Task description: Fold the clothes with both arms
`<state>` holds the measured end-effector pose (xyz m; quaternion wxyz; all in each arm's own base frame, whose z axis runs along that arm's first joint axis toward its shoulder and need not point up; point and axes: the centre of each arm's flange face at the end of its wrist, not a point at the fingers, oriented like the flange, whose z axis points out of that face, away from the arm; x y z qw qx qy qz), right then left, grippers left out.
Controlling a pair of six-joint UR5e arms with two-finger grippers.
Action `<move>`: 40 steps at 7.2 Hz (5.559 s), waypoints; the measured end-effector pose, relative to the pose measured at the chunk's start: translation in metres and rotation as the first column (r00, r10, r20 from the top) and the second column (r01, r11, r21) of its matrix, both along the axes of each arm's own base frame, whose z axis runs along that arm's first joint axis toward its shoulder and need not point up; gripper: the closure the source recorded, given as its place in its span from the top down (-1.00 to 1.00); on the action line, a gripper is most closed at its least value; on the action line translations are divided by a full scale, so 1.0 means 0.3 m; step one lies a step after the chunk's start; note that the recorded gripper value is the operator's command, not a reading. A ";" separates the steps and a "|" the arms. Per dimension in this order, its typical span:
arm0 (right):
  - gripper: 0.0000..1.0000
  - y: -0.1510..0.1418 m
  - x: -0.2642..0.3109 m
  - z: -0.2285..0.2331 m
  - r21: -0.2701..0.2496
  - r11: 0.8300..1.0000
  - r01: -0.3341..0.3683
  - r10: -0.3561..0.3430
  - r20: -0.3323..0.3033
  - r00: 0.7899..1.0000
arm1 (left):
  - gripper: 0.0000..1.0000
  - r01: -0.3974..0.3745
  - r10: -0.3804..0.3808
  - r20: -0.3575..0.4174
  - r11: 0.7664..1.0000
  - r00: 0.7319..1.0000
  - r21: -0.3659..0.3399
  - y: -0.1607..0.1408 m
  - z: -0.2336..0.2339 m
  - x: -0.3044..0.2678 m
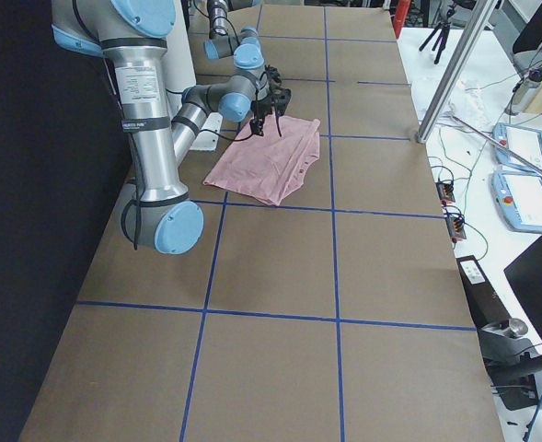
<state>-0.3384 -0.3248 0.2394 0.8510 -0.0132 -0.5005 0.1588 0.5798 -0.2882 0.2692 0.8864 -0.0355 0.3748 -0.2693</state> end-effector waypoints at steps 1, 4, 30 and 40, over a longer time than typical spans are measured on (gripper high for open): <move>1.00 0.000 0.001 -0.001 0.000 1.000 0.000 0.000 0.001 1.000 | -1.00 0.010 -0.010 -0.006 1.000 1.000 -0.008 0.001 -0.006 -0.004; 1.00 -0.003 -0.003 0.007 -0.001 1.000 -0.003 0.003 -0.005 1.000 | -1.00 0.017 -0.017 -0.012 1.000 1.000 -0.011 -0.003 -0.014 -0.011; 1.00 -0.151 -0.026 0.013 0.030 0.992 -0.124 0.125 -0.040 0.991 | 0.89 0.167 -0.171 -0.071 0.984 0.983 -0.060 -0.196 -0.038 -0.204; 1.00 -0.164 -0.031 0.001 0.039 0.990 -0.138 0.140 -0.039 0.989 | -0.27 0.163 -0.166 -0.014 0.978 0.986 -0.134 0.029 0.048 -0.043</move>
